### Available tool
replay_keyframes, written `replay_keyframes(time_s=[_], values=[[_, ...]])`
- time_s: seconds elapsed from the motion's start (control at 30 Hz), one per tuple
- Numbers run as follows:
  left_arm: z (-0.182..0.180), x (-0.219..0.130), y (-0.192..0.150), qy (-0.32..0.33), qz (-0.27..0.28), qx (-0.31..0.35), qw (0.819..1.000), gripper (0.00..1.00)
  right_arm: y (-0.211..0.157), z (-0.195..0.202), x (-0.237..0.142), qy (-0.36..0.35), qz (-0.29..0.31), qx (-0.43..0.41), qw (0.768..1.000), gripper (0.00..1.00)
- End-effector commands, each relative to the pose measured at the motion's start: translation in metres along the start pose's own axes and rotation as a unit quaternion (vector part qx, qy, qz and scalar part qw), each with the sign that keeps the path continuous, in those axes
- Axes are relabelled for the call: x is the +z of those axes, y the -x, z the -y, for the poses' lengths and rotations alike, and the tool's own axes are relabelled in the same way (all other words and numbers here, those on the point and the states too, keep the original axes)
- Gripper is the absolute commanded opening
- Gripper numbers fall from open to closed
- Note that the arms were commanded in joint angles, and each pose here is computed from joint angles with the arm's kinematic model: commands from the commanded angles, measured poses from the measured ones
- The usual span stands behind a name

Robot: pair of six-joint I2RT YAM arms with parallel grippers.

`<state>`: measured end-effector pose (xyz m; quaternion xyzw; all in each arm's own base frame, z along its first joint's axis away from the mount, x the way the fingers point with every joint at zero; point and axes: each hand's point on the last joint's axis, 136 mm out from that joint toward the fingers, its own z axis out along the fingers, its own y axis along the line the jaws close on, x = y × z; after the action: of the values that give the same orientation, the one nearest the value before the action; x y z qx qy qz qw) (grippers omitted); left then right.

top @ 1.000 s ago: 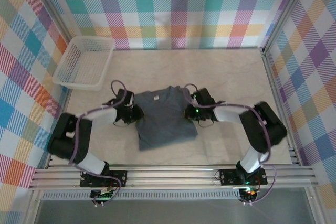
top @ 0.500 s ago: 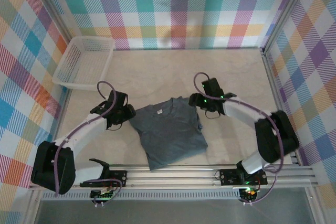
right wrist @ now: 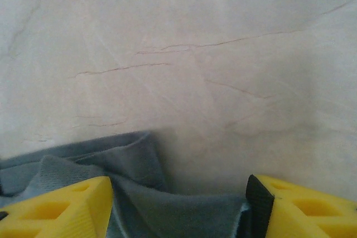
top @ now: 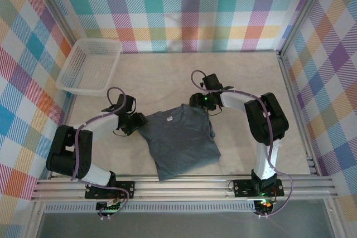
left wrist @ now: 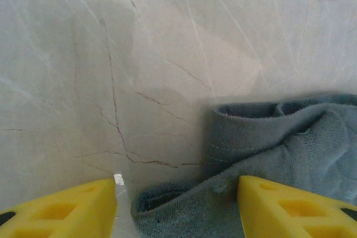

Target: Fold the inside-out t-shirt

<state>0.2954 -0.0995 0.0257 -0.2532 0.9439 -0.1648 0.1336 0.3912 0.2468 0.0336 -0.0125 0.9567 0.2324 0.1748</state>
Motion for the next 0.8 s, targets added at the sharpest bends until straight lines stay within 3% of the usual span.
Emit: replay_keyframes(time_s=[0.0,0.1,0.3,0.57,0.77], values=[[0.063,0.000,0.015,-0.133,0.007,0.015,0.991,0.56,-0.015,-0.013,0.008,0.041,-0.037,-0.003,0.998,0.64],[0.077,-0.002,0.008,-0.165,-0.007,0.019,0.986,0.55,-0.022,-0.019,0.009,0.061,-0.049,0.001,0.997,0.64],[0.070,-0.007,-0.006,-0.153,0.001,0.017,0.988,0.57,-0.023,-0.021,0.002,0.064,-0.045,0.003,0.997,0.62],[0.058,-0.004,-0.003,-0.118,0.010,0.024,0.993,0.62,-0.008,-0.009,-0.014,0.011,-0.020,-0.023,0.999,0.69],[0.059,-0.001,0.015,-0.080,0.031,0.035,0.996,0.59,0.004,0.012,-0.020,-0.053,0.012,-0.024,0.998,0.74]])
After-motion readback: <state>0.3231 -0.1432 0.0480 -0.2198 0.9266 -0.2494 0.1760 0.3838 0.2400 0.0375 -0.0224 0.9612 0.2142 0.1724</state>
